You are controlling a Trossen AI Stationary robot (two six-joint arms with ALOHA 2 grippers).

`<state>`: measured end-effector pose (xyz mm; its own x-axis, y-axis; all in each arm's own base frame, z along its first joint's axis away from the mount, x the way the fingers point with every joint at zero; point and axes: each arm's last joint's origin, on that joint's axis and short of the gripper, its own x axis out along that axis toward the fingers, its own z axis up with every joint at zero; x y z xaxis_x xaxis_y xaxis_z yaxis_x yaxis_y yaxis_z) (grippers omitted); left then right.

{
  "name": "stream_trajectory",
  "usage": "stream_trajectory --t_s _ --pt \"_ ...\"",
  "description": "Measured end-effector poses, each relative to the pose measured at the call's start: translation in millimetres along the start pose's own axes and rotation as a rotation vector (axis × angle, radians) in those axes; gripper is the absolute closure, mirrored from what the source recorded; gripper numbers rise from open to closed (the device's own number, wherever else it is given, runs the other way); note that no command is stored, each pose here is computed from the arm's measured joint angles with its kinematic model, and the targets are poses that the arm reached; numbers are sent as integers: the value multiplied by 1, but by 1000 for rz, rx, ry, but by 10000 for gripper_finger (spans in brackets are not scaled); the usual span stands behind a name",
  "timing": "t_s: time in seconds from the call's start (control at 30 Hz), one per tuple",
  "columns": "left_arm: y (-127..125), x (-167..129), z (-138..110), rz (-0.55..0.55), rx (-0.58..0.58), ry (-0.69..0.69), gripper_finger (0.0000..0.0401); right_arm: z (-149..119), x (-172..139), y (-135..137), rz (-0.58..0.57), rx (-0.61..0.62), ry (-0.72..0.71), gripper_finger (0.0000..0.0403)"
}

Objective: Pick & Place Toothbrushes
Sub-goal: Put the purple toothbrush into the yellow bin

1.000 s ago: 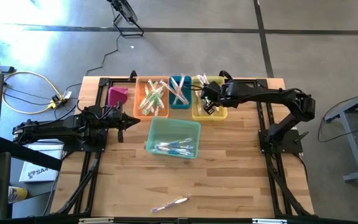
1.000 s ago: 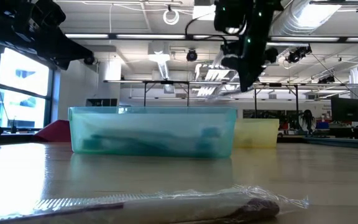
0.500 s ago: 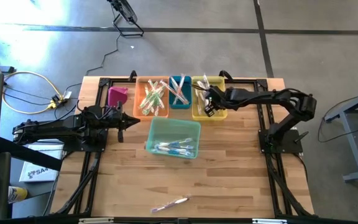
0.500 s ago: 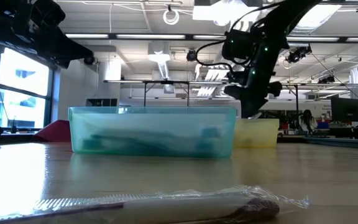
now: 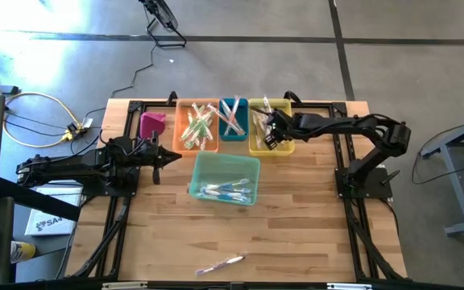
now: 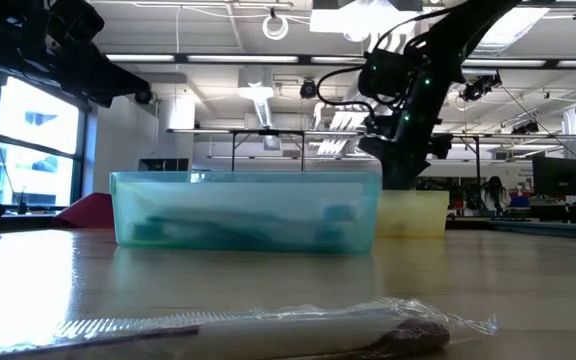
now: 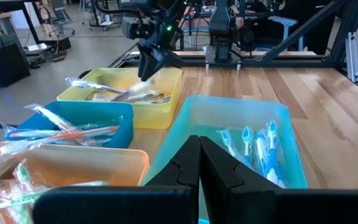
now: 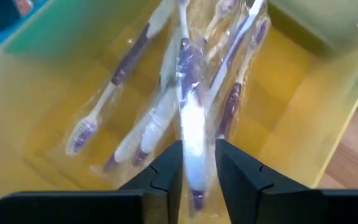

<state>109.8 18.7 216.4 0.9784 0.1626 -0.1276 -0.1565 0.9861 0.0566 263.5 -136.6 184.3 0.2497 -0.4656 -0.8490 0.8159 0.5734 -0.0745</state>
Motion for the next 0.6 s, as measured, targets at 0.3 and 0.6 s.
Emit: stream_trajectory --t_s 0.3,0.6 --pt "0 0 0 0 0 0 401 5 -2 2 20 12 -36 283" --pt "0 0 0 0 1 -1 401 14 -36 16 150 -3 -121 334"
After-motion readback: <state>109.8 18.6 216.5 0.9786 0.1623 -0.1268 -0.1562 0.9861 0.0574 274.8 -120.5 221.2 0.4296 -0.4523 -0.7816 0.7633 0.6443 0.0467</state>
